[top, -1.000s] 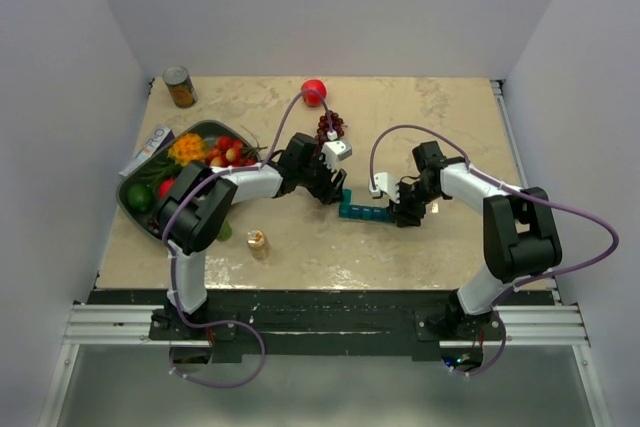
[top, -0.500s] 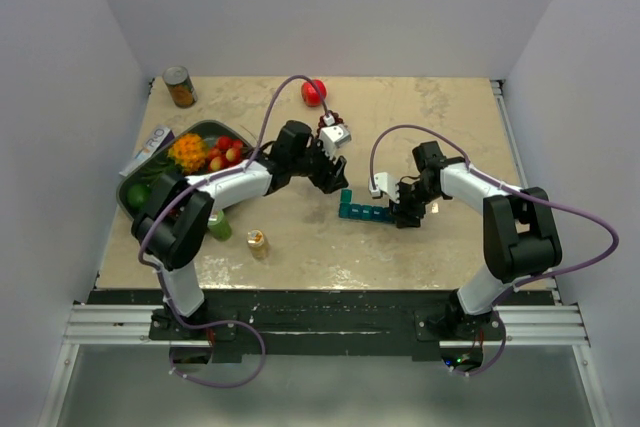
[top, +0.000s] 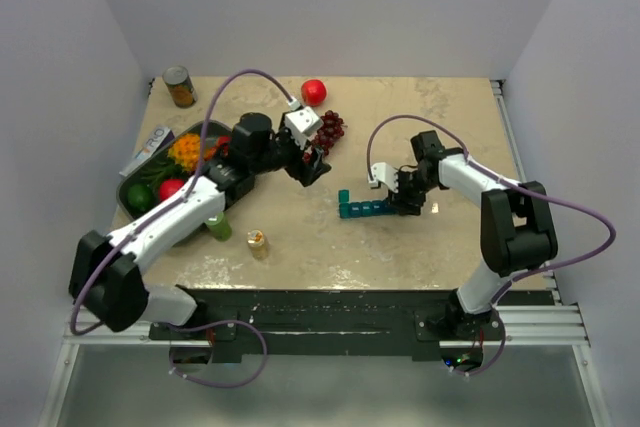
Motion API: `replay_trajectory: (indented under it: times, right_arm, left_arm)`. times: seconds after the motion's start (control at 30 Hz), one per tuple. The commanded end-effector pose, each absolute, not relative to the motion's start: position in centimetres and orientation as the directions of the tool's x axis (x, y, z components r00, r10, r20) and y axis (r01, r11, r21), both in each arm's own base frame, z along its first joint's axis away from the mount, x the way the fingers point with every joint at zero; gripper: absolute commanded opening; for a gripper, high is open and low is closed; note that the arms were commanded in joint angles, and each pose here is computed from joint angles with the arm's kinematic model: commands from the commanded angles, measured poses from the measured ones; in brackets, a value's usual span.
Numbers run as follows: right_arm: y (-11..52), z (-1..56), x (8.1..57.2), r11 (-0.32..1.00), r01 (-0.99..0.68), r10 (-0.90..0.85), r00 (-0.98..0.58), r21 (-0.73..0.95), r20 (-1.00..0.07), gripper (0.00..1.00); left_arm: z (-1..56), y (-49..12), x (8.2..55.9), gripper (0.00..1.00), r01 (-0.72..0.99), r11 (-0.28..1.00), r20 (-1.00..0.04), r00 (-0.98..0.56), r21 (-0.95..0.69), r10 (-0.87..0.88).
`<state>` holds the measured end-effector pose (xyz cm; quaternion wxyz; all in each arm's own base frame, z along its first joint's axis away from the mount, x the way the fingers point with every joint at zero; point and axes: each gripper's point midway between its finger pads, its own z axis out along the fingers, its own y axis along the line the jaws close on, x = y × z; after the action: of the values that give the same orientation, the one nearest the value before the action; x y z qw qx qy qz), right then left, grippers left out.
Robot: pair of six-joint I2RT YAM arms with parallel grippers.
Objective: Sort the pills into containers
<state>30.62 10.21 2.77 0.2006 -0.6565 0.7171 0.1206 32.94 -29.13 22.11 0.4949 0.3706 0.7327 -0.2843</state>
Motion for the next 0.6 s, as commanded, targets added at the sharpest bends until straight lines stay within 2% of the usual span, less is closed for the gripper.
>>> replay_trajectory:
  times: [0.0, 0.2, 0.33, 0.4, 0.57]
  right_arm:
    - [10.2, 4.1, 34.0, 0.105, -0.982, -0.908, -0.029, -0.159, -0.419, 0.62]
    - [10.8, 6.3, 33.9, 0.102, -0.981, -0.893, -0.019, -0.162, -0.449, 0.76]
    - [11.4, 9.2, 31.9, 0.093, -0.982, -0.867, 0.002, -0.165, -0.499, 0.83]
    - [11.7, 10.5, 31.3, 0.1, -0.98, -0.852, 0.005, -0.173, -0.523, 0.85]
    - [14.2, 16.9, 31.2, 0.201, -0.95, -0.731, 0.018, -0.241, -0.682, 0.89]
  left_arm:
    - [25.4, -25.3, 31.9, 0.82, 0.752, 0.659, -0.946, -0.202, 0.017, 0.254]
    - [26.3, -20.8, 28.6, 0.99, 0.614, 0.785, -0.945, -0.3, -0.085, 0.132]
    - [24.8, -17.8, 26.5, 0.99, 0.448, 0.869, -0.902, -0.431, -0.209, 0.006]
    - [24.0, -16.3, 25.4, 0.99, 0.394, 0.895, -0.882, -0.472, -0.209, 0.001]
    - [22.7, -14.7, 22.8, 0.99, 0.321, 0.913, -0.819, -0.573, -0.252, -0.025]
